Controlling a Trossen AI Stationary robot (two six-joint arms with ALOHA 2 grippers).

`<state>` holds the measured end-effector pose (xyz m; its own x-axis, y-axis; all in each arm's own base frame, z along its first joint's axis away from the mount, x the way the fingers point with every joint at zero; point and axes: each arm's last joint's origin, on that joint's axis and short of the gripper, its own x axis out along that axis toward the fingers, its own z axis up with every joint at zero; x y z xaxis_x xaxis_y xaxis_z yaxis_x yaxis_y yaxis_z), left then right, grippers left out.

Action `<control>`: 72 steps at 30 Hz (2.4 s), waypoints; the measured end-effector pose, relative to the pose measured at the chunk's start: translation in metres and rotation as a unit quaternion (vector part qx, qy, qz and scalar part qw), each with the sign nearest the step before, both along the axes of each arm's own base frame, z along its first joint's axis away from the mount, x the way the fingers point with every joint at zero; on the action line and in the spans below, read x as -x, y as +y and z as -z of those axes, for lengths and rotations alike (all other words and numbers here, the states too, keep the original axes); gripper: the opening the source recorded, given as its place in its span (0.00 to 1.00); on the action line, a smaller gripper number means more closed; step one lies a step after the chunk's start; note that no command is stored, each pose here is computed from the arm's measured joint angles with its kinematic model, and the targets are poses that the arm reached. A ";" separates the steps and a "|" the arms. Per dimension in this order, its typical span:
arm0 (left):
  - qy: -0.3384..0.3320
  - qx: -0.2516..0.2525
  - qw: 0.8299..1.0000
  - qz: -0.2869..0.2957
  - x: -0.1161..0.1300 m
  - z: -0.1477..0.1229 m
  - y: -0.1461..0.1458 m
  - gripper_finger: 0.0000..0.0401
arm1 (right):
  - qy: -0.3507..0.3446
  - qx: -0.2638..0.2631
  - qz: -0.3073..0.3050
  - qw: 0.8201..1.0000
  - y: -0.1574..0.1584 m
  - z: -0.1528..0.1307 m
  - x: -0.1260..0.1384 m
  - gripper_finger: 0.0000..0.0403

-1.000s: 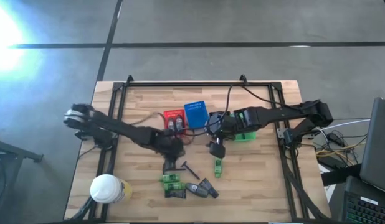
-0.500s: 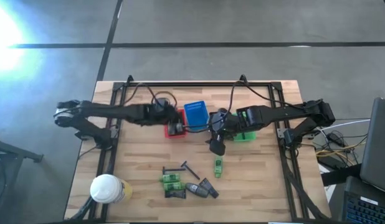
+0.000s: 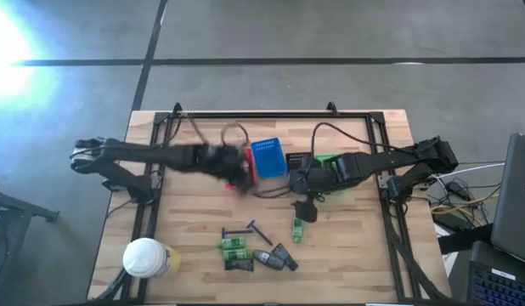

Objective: Pick & Place Travel size toiletries
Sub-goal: Put the gray deodorant into the red bin

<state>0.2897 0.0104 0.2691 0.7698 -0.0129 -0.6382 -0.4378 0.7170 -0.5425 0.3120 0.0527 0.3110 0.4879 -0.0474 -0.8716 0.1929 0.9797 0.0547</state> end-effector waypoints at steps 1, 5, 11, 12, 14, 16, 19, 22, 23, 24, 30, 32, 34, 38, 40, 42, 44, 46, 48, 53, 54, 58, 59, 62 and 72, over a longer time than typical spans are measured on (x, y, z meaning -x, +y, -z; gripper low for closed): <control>-0.017 -0.022 0.997 0.075 -0.001 -0.003 -0.017 0.92 | 0.008 0.002 -0.005 1.000 0.002 0.003 0.002 0.83; -0.042 -0.156 0.952 0.261 0.000 0.005 -0.088 0.90 | 0.042 0.003 -0.003 0.999 0.006 0.017 0.008 0.82; -0.064 -0.260 0.899 0.346 -0.022 0.047 -0.146 0.87 | 0.065 -0.008 0.028 0.997 0.005 0.030 0.025 0.86; -0.070 -0.256 0.899 0.348 -0.030 0.054 -0.150 0.87 | 0.062 -0.011 0.035 0.997 0.004 0.029 0.029 0.87; -0.072 -0.249 0.898 0.355 -0.045 0.068 -0.157 0.87 | 0.053 -0.018 0.047 0.997 0.003 0.026 0.040 0.89; -0.063 -0.244 0.897 0.364 -0.058 0.080 -0.163 0.87 | 0.038 -0.025 0.058 0.997 0.002 0.020 0.054 0.90; -0.061 -0.232 0.894 0.379 -0.073 0.088 -0.171 0.87 | 0.011 -0.042 0.080 0.996 0.004 0.012 0.079 0.90; -0.047 -0.216 0.895 0.387 -0.083 0.093 -0.176 0.87 | -0.012 -0.061 0.104 0.993 0.005 0.008 0.101 0.90; -0.037 -0.213 0.896 0.389 -0.085 0.096 -0.177 0.87 | -0.016 -0.067 0.112 0.991 0.005 0.009 0.107 0.90; -0.024 -0.211 0.896 0.391 -0.087 0.099 -0.179 0.87 | -0.019 -0.072 0.119 0.990 0.006 0.010 0.113 0.90; 0.005 -0.204 0.888 0.413 -0.100 0.114 -0.193 0.87 | -0.025 -0.067 0.130 0.989 0.013 0.021 0.131 0.90; 0.022 -0.209 0.885 0.416 -0.103 0.123 -0.195 0.86 | -0.022 -0.067 0.133 0.989 0.016 0.024 0.133 0.90; 0.045 -0.206 0.882 0.422 -0.105 0.125 -0.196 0.83 | -0.021 -0.067 0.132 0.989 0.017 0.025 0.133 0.90; 0.060 -0.231 0.873 0.425 -0.109 0.126 -0.196 0.71 | -0.021 -0.064 0.129 0.989 0.018 0.025 0.132 0.90; 0.061 -0.240 0.872 0.421 -0.110 0.125 -0.196 0.62 | -0.027 -0.055 0.134 0.989 0.017 0.025 0.132 0.90; 0.061 -0.243 0.874 0.417 -0.111 0.124 -0.194 0.53 | -0.033 -0.048 0.135 0.989 0.016 0.024 0.133 0.90; 0.066 -0.239 0.877 0.412 -0.111 0.122 -0.192 0.53 | -0.038 -0.045 0.133 0.989 0.016 0.022 0.133 0.90; 0.079 -0.231 0.883 0.401 -0.108 0.115 -0.189 0.53 | -0.040 -0.044 0.129 0.990 0.016 0.020 0.133 0.90; 0.096 -0.224 0.890 0.385 -0.100 0.105 -0.185 0.53 | -0.043 -0.043 0.126 0.990 0.016 0.018 0.132 0.90; 0.124 -0.223 0.924 0.285 -0.074 0.052 -0.169 0.53 | -0.064 -0.031 0.131 0.989 0.015 0.009 0.131 0.90; 0.123 -0.217 0.937 0.246 -0.069 0.041 -0.164 0.53 | -0.070 -0.028 0.133 0.988 0.015 0.007 0.131 0.90; 0.101 -0.167 0.980 0.029 -0.048 0.011 -0.134 0.53 | -0.095 -0.012 0.143 0.985 0.014 -0.003 0.130 0.90; 0.087 -0.145 0.985 -0.042 -0.043 0.005 -0.121 0.53 | -0.102 -0.008 0.146 0.984 0.013 -0.005 0.130 0.90; 0.039 -0.088 0.963 -0.253 -0.024 -0.005 -0.078 0.53 | -0.122 0.006 0.163 0.979 0.012 -0.011 0.129 0.90; -0.016 0.072 0.894 -0.442 0.010 0.044 0.051 0.53 | -0.141 0.013 0.197 0.970 0.002 -0.019 0.125 0.90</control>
<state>0.2797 0.0609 0.2247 0.5374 0.5296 -0.6563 -0.7817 0.0209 -0.6233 0.1867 0.0547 0.3303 0.6463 -0.2983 -0.7024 0.5335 0.8348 0.1363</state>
